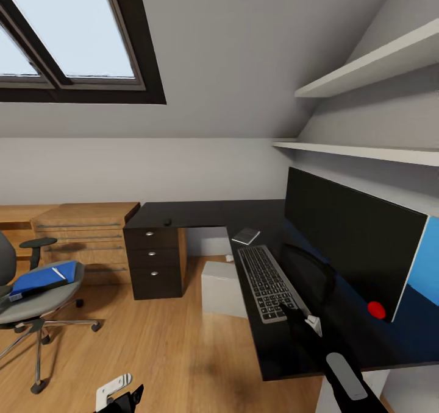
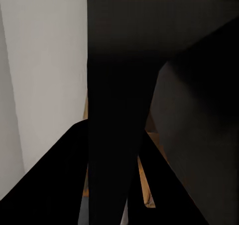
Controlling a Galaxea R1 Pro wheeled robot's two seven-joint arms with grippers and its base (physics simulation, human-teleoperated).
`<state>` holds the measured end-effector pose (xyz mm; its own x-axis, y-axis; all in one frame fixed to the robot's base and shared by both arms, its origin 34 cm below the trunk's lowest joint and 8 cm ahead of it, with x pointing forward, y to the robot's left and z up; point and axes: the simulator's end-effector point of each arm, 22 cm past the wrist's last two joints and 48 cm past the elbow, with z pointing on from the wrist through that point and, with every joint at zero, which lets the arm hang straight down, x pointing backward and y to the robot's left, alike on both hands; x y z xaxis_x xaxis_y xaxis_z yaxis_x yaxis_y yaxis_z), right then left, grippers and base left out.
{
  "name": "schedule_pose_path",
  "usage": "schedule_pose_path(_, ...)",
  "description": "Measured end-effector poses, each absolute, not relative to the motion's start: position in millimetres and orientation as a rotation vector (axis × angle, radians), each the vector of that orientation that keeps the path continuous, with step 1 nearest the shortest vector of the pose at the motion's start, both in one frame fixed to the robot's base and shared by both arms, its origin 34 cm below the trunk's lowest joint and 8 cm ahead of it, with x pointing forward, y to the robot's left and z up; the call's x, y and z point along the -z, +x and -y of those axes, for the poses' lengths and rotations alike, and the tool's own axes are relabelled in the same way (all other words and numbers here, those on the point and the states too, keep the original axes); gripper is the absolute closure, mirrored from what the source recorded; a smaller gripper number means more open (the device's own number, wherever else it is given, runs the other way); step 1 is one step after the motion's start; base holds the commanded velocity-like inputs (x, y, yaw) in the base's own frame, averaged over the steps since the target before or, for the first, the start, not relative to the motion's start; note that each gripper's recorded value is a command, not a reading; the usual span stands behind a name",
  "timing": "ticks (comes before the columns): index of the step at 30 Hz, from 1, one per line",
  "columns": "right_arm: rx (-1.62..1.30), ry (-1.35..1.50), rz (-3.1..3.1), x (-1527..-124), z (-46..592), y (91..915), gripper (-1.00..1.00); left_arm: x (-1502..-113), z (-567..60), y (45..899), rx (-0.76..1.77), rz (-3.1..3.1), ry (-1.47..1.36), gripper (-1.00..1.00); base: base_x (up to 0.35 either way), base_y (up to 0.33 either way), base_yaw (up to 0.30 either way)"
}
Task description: In the bedroom, organize the workspace by keeping the computer under the desk, ensuring the monitor is on the desk, placing the keyboard on the desk next to the monitor, placing the mouse on the desk next to the keyboard, moving the folder from the swivel chair onto the desk next to the mouse, stacking the notebook on top of the folder with the pen on top of the notebook, and positioning the swivel chair next to the desk.
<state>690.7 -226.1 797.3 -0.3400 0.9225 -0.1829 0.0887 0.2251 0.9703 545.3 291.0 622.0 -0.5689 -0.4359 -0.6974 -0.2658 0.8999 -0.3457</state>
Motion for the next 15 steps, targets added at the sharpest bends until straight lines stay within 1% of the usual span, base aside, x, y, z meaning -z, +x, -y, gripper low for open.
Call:
schedule_pose_path(7, -1.206, 0.980, -1.659, -792, 227, 690, 1.00, -622, -291, 546, 0.254, -2.205, -0.499, -1.00, 0.020, -0.165, 0.000)
schedule_pose_path(12, -1.200, 0.984, -1.666, -790, 228, 690, 1.00, -622, -291, 545, 0.256, -2.205, -0.499, -1.00, 0.022, -0.025, 0.000)
schedule_pose_path(15, -1.178, 1.007, -1.688, -783, 230, 689, 1.00, -623, -291, 545, 0.256, -2.204, -0.499, -1.00, 0.185, -0.004, 0.000)
